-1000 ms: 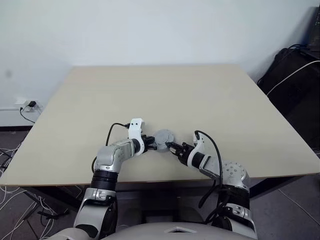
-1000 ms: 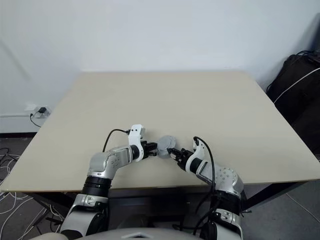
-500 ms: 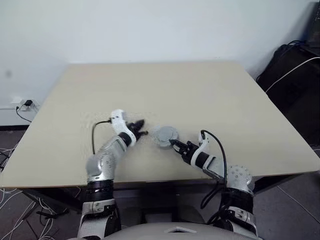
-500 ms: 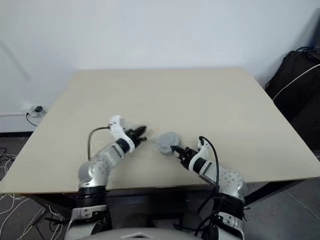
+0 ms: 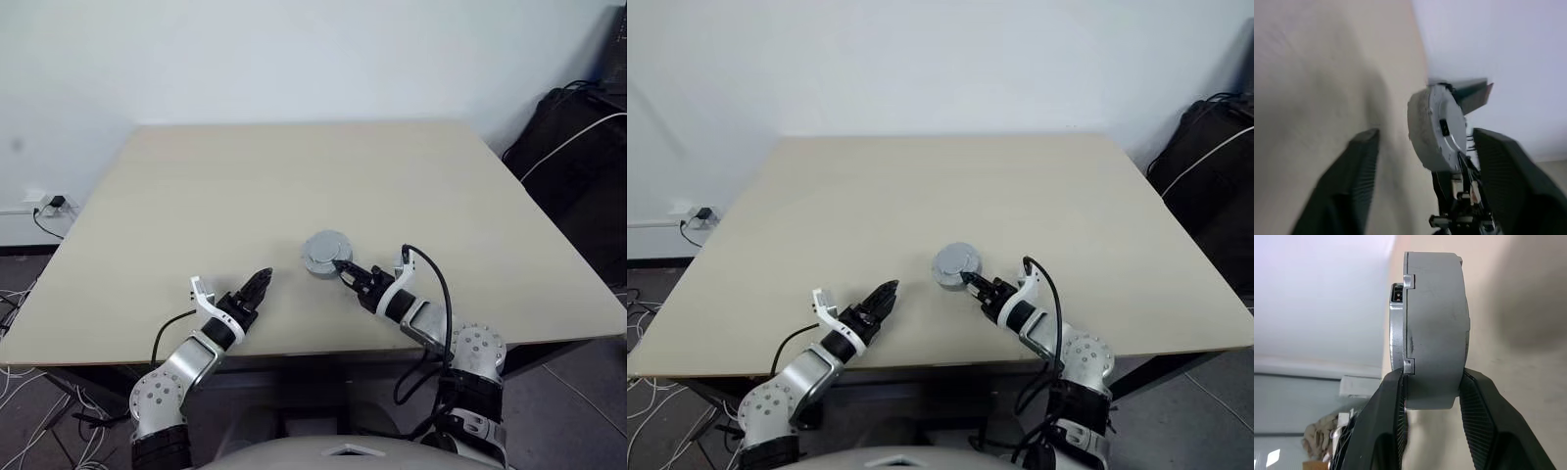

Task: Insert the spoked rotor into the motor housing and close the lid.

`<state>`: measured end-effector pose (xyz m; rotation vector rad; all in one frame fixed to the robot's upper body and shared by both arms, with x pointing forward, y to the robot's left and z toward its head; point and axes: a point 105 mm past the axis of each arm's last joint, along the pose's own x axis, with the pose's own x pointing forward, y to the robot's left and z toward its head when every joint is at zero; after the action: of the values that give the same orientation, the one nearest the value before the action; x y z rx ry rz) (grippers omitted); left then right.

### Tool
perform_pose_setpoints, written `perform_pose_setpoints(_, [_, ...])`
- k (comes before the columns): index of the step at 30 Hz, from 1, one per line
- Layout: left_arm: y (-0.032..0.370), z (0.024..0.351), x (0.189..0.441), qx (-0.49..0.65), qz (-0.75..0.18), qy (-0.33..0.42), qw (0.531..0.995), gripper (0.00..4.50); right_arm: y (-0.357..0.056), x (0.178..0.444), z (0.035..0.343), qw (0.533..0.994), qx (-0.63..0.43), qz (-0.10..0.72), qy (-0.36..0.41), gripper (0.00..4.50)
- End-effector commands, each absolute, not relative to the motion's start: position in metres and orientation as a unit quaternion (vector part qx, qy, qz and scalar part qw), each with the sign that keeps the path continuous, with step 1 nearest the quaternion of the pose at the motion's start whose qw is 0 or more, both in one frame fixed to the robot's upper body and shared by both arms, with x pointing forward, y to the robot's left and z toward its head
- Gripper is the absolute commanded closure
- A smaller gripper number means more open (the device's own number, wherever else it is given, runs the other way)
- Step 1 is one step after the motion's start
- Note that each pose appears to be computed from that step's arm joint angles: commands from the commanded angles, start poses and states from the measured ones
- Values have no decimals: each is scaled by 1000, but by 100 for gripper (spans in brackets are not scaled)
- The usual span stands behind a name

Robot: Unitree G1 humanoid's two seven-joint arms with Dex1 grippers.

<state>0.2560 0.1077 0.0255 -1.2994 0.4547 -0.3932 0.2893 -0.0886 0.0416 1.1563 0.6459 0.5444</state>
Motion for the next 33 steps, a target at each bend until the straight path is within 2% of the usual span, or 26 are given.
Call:
perform_pose_setpoints(1, [59,51,255,-678,-222,167,681,26,-51,287,76,724,543,331,268,320])
perform_pose_setpoints(2, [58,51,255,-681,-224,166,677,2,-49,285,77,722,540,336,271,320])
perform_pose_setpoints(15, [41,55,257,-707,-253,172,637,0,-34,252,85,685,507,411,322,320])
perform_pose_setpoints(18, [41,55,257,-706,-255,172,638,0,-35,249,83,687,504,408,328,320])
perform_pose_setpoints(20, [41,54,258,-705,-254,173,639,0,-38,251,80,707,488,394,327,320])
perform_pose_setpoints(23, [42,57,257,-704,-259,169,640,62,-48,261,70,758,449,347,321,320])
perform_pose_setpoints(25, [42,57,256,-701,-258,170,642,131,-54,266,67,775,441,329,311,320])
perform_pose_setpoints(27, [43,56,256,-700,-257,171,643,180,-57,268,65,780,441,320,308,320])
perform_pose_setpoints(31, [46,56,257,-697,-250,170,651,240,-63,271,60,792,436,302,302,187])
perform_pose_setpoints(33, [48,55,258,-694,-243,171,656,242,-67,273,58,801,430,290,300,114])
